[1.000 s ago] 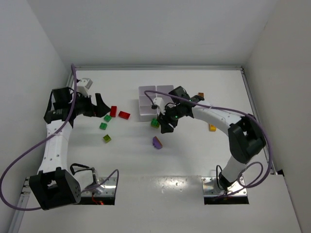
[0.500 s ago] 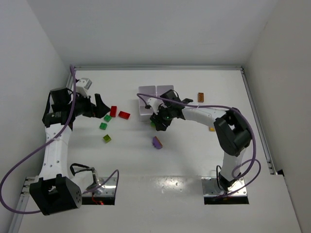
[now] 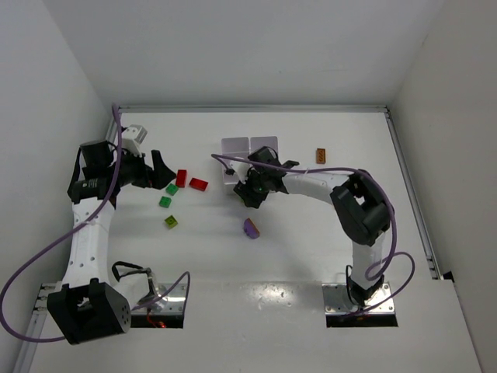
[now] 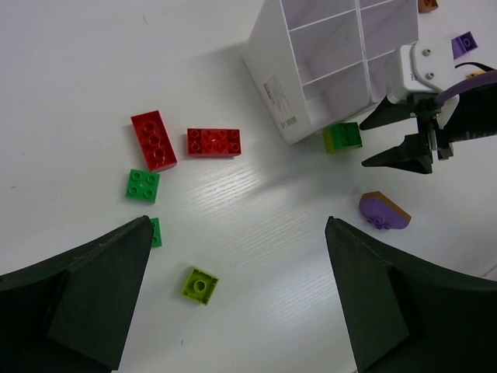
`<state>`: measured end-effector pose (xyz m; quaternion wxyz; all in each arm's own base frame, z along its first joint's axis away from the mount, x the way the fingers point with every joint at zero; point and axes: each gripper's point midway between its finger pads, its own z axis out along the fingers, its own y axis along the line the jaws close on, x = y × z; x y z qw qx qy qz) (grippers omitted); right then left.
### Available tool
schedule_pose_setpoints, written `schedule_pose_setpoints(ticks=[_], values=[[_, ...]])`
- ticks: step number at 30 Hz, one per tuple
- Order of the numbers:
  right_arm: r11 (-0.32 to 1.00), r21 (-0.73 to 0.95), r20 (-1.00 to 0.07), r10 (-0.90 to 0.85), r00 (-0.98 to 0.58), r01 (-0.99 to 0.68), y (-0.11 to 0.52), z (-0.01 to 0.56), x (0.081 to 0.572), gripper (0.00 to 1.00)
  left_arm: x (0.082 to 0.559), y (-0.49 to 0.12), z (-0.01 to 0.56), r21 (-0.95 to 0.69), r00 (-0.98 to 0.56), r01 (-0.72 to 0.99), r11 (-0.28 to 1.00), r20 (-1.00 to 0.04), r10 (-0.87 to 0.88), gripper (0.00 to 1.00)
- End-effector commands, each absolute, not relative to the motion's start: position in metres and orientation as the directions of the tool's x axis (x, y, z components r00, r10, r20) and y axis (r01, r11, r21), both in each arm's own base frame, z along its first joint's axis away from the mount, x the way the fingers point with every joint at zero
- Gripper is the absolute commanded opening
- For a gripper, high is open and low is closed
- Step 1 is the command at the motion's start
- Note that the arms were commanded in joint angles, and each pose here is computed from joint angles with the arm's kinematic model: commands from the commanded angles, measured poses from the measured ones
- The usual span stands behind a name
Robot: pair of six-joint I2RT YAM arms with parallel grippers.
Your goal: Sort the legos into containers by color
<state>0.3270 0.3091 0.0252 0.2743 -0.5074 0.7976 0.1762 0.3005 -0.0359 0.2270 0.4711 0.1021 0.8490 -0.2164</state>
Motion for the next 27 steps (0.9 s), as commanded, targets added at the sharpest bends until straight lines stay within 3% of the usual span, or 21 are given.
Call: schedule_pose_setpoints(ticks=[1,14,27], values=[[0.445,-0.042,-0.671,-0.676,-0.305,-0.895,0.327,0.041,0.350,0.52,0.305,-0.031,0.235,-0.244,-0.508,0.382,0.891,-0.861,-0.018,1.00],[0.434,-0.052,-0.675,-0.679,-0.288,-0.899,0.343,0.036,0.358,0.52,0.303,-0.031,0.232,-0.231,-0.513,0.392,0.891,-0.858,0.003,1.00],[0.210,-0.005,-0.680,-0.718,-0.150,-0.978,0.373,0.036,0.292,0.50,0.301,-0.031,0.218,-0.245,-0.540,0.388,0.888,-0.842,0.003,1.00]])
